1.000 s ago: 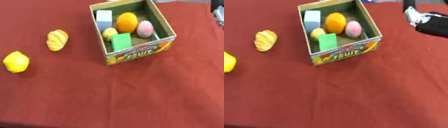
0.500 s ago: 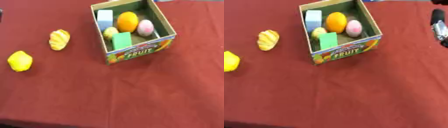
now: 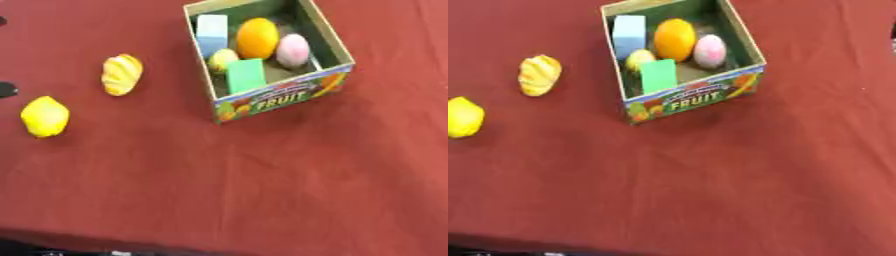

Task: Pick up objects on the table and place them in the box.

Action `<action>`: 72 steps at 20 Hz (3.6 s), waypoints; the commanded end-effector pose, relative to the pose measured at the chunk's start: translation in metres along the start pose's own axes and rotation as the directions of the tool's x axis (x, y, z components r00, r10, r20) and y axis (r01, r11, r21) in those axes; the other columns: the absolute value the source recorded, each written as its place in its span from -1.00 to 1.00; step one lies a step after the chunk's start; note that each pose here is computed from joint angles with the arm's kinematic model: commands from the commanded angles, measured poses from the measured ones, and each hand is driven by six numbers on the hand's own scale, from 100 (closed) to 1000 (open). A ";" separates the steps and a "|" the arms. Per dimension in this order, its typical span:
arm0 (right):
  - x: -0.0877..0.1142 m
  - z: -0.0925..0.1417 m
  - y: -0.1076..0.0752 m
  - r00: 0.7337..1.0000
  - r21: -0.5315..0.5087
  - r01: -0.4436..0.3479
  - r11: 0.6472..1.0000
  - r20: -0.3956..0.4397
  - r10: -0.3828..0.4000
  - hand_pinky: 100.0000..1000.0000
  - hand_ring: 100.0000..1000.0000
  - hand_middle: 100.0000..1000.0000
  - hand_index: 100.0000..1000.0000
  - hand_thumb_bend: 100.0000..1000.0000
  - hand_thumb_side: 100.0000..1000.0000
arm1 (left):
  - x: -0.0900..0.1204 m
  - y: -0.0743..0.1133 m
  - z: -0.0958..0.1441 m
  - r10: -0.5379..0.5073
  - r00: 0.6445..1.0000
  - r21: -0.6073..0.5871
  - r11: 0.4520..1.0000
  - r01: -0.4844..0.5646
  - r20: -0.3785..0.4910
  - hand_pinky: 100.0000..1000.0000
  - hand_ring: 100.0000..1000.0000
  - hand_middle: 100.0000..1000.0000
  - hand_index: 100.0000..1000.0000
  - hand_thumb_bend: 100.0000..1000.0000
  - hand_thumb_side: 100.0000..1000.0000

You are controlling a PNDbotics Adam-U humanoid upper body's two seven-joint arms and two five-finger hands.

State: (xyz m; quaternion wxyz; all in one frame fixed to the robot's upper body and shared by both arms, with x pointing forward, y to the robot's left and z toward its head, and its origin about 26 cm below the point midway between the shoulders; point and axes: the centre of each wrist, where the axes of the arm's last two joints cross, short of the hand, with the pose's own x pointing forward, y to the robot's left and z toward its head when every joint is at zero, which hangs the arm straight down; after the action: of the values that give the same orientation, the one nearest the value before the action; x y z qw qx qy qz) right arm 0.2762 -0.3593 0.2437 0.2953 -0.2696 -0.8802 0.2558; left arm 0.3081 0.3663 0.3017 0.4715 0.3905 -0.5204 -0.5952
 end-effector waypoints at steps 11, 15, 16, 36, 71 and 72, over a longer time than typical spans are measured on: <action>0.007 -0.008 -0.001 1.000 -0.044 0.004 0.999 0.017 -0.003 0.55 0.38 0.22 0.43 -1.00 -0.19 | -0.010 -0.027 -0.009 0.021 0.986 -0.151 0.987 -0.046 -0.165 0.62 0.55 0.43 0.69 0.33 -0.99; 0.006 -0.007 0.000 1.000 -0.053 0.013 0.998 0.011 -0.012 0.55 0.37 0.21 0.43 -1.00 -0.20 | -0.014 -0.035 -0.015 0.019 0.977 -0.165 0.985 -0.055 -0.210 0.61 0.55 0.45 0.70 0.34 -0.99; 0.006 -0.007 0.000 1.000 -0.055 0.015 0.998 0.009 -0.015 0.55 0.37 0.21 0.43 -1.00 -0.20 | -0.016 -0.036 -0.016 0.019 0.975 -0.168 0.984 -0.057 -0.221 0.61 0.55 0.45 0.70 0.34 -0.99; 0.006 -0.007 0.004 0.998 -0.087 0.058 0.995 -0.016 -0.060 0.53 0.34 0.18 0.42 -1.00 -0.16 | -0.023 -0.047 -0.039 0.076 0.964 -0.137 0.984 -0.114 -0.256 0.49 0.43 0.34 0.61 -0.10 -1.00; 0.005 -0.005 0.004 0.996 -0.080 0.077 0.994 -0.028 -0.080 0.52 0.33 0.18 0.40 -1.00 -0.14 | 0.124 0.082 -0.051 0.006 0.950 0.142 0.988 -0.053 0.311 0.35 0.13 0.04 0.32 -0.47 -1.00; 0.005 -0.006 0.005 0.996 -0.078 0.081 0.994 -0.025 -0.083 0.52 0.33 0.17 0.40 -1.00 -0.14 | 0.131 0.085 -0.057 0.010 0.943 0.139 0.988 -0.060 0.333 0.35 0.13 0.04 0.33 -0.44 -1.00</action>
State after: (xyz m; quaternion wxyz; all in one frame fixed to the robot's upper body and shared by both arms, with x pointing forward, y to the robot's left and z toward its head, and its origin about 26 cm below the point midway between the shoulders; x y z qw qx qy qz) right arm 0.2800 -0.3508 0.2352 0.3226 -0.2454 -0.8935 0.1932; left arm 0.3409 0.2269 0.3753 0.3607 0.3114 -0.6399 -0.6028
